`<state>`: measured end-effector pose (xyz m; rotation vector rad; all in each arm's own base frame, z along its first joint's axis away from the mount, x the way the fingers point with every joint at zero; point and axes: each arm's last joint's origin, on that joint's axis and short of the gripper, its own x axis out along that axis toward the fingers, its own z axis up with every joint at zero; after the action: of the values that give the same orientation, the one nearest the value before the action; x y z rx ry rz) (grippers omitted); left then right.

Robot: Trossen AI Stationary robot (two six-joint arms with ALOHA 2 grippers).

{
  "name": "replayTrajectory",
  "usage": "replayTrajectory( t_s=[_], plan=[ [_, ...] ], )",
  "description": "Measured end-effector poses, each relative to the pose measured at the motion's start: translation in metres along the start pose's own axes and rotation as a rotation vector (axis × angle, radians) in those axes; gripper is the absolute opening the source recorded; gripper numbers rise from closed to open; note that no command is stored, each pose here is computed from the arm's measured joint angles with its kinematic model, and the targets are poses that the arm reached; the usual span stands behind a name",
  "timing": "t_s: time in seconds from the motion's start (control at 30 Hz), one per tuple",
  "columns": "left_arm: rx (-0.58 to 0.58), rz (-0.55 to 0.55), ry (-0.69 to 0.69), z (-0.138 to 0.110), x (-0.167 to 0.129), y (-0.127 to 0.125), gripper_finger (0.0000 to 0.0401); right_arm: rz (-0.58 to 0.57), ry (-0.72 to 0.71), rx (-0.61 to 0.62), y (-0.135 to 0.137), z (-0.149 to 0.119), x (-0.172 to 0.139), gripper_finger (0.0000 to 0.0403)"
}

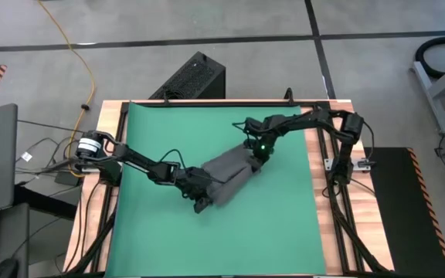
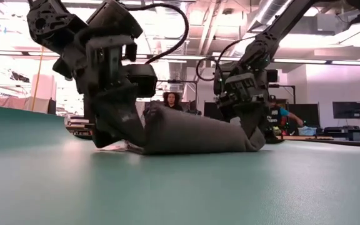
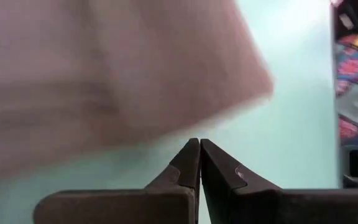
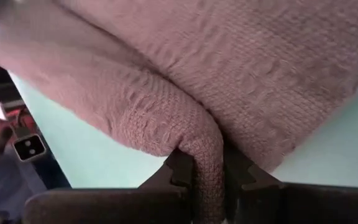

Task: Roll towel into tight, uniform cylinder
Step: Roll the gray towel

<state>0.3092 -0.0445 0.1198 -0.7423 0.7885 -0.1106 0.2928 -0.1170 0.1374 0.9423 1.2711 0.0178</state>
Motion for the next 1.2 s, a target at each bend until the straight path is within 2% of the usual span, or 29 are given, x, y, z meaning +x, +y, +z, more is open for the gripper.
replayTrajectory(
  t_s=[0.13,0.23,0.3,0.37,0.43,0.5,0.57,0.6,0.73,0.93,1.2],
  plan=[
    [-0.044,-0.088,0.007,0.008,0.0,-0.011,0.0,-0.007,0.008,0.04,-0.002,0.0,0.002,0.005],
    [-0.07,-0.112,0.017,0.01,0.0,-0.015,0.0,-0.005,0.008,0.053,-0.002,0.0,0.002,0.005],
    [-0.049,-0.13,-0.005,0.014,-0.003,-0.023,0.0,-0.002,0.009,0.052,-0.002,0.0,0.002,0.005],
    [0.019,-0.149,-0.087,0.024,-0.013,-0.038,0.0,-0.002,0.01,0.051,-0.002,0.0,0.003,0.005],
    [0.111,-0.087,-0.187,0.035,-0.025,-0.051,0.0,-0.001,0.01,0.049,-0.002,0.0,0.003,0.005],
    [0.204,0.092,-0.246,0.038,-0.032,-0.053,0.0,-0.001,0.01,0.04,-0.001,0.0,0.003,0.005],
    [0.285,0.24,-0.239,0.037,-0.034,-0.048,0.0,-0.001,0.01,0.032,-0.002,0.0,0.003,0.005],
    [0.302,0.272,-0.215,0.037,-0.035,-0.045,0.0,0.001,0.011,0.031,-0.001,0.0,0.003,0.005],
    [0.304,0.217,-0.16,0.038,-0.034,-0.048,0.0,0.001,0.01,0.029,-0.001,0.0,0.003,0.005],
    [0.373,0.261,-0.13,0.031,-0.032,-0.052,0.0,0.002,0.005,0.015,-0.001,0.001,0.003,0.005],
    [0.406,0.315,-0.058,0.026,-0.02,-0.042,0.0,0.002,-0.006,0.005,-0.001,0.002,0.003,0.005]
  ],
)
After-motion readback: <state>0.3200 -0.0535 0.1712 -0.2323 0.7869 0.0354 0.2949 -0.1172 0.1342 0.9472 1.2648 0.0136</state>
